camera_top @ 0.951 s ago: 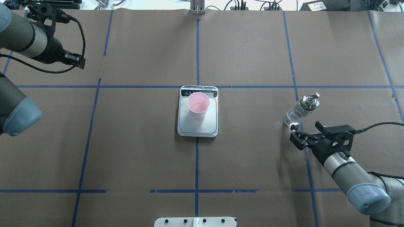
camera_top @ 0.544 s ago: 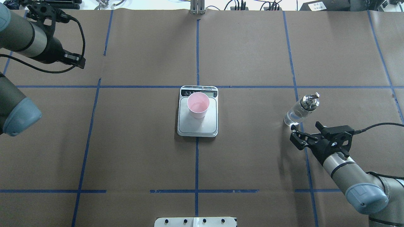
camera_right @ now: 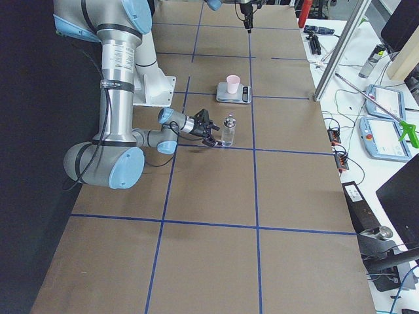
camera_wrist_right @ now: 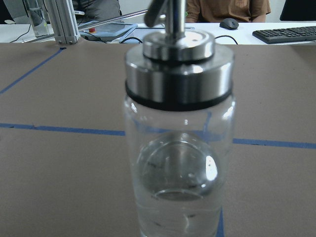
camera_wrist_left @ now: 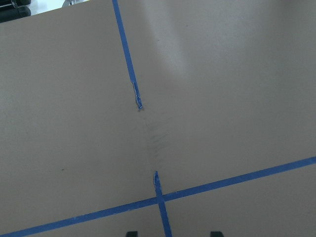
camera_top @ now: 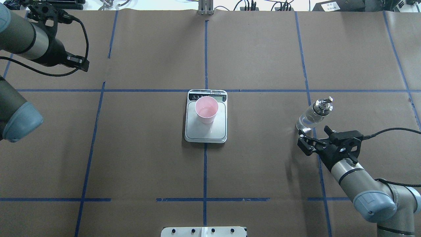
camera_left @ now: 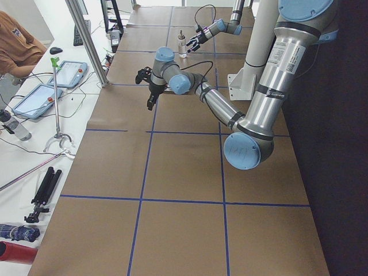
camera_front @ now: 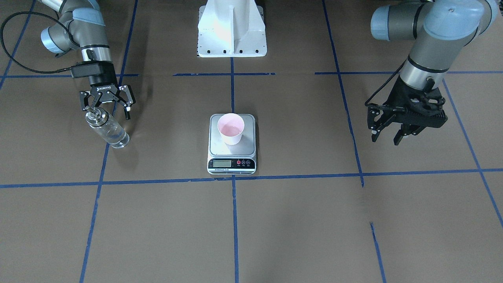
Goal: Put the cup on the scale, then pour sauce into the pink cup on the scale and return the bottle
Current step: 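Close the right gripper around the glass spout bottle, then lift the glass bottle upward with the right gripper, then carry the bottle with the right gripper over the pink cup, then tilt the bottle spout down into the pink cup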
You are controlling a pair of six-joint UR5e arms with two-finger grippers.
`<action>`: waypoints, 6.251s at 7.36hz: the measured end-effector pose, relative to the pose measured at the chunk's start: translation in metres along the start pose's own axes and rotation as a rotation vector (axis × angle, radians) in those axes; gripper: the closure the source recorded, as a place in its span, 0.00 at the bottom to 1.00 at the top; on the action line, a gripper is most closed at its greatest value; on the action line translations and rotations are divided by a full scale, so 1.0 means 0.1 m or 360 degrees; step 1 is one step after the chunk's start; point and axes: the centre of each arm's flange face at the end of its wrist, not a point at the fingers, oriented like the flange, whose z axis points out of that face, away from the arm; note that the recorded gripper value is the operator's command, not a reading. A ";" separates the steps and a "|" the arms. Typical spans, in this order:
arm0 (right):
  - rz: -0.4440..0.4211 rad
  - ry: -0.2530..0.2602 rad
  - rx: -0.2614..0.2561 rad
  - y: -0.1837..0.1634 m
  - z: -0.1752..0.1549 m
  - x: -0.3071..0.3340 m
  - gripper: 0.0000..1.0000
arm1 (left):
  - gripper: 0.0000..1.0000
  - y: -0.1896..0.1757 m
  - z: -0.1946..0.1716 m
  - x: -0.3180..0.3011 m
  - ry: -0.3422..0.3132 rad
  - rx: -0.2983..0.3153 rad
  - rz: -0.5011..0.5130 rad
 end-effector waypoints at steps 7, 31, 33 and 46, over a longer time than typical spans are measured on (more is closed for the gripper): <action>0.0005 0.0058 0.0134 -0.07 0.10 -0.01 0.03 | 0.41 0.01 -0.04 0.01 0.0004 0.0009 0.0003; -0.0618 0.0364 0.0063 -1.05 0.22 -1.57 1.00 | 0.40 0.11 -0.18 0.01 0.0017 0.0026 0.0019; -0.0704 0.0425 0.0020 -1.26 0.16 -2.09 1.00 | 0.40 0.11 -0.19 0.00 0.0017 0.0030 0.0019; -0.1443 0.0634 -0.0303 -1.40 0.36 -2.81 1.00 | 0.40 0.15 -0.21 -0.01 0.0021 0.0027 0.0019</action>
